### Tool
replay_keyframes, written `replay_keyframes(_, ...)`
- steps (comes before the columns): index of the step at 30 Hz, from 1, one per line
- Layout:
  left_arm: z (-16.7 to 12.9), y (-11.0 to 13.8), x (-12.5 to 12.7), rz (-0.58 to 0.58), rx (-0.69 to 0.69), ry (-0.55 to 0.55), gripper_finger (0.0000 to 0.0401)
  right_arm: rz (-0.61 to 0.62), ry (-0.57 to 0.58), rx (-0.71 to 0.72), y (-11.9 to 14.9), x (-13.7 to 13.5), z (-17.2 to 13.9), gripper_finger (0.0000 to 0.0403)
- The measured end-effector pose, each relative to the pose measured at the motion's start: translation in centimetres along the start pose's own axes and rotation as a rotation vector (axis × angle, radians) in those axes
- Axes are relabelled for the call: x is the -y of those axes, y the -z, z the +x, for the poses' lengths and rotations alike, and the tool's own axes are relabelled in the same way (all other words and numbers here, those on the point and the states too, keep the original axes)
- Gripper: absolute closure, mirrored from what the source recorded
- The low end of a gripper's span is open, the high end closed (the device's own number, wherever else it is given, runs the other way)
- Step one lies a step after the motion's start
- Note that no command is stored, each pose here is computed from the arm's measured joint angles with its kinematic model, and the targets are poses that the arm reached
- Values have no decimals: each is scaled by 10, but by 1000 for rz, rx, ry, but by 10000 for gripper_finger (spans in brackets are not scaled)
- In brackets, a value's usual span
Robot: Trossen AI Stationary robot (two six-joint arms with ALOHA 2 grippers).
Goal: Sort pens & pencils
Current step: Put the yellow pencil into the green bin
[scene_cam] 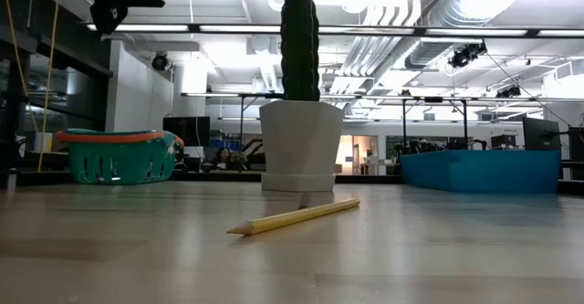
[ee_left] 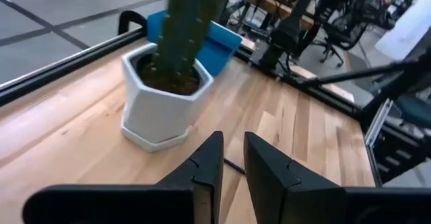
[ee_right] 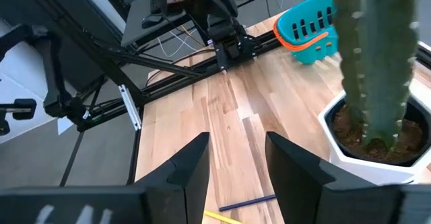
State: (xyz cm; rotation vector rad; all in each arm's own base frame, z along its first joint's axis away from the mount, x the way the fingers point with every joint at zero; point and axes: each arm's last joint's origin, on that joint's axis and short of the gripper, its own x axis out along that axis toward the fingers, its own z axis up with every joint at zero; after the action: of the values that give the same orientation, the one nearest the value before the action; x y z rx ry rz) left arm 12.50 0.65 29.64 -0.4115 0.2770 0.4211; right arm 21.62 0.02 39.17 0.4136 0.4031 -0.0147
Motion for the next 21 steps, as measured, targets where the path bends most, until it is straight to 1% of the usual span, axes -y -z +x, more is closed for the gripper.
replay_keyframes(4, 15, 9, 21, 33, -12, -12, 355, -9, -18, -9, 2, -4, 0, 267)
replay_keyframes(9, 36, 25, 37, -38, -103, -31, 355, -15, -29, -19, 4, -7, 0, 267)
replay_keyframes(12, 49, 36, 47, -64, -145, -39, 355, -13, -11, -36, 6, -6, 0, 267)
replay_keyframes(16, 67, 45, 63, -101, -141, -8, 355, -20, 18, -101, 12, -3, 0, 267)
replay_keyframes(21, 93, 61, 82, -175, -131, 25, 355, -44, 44, -168, 18, -1, -1, 267)
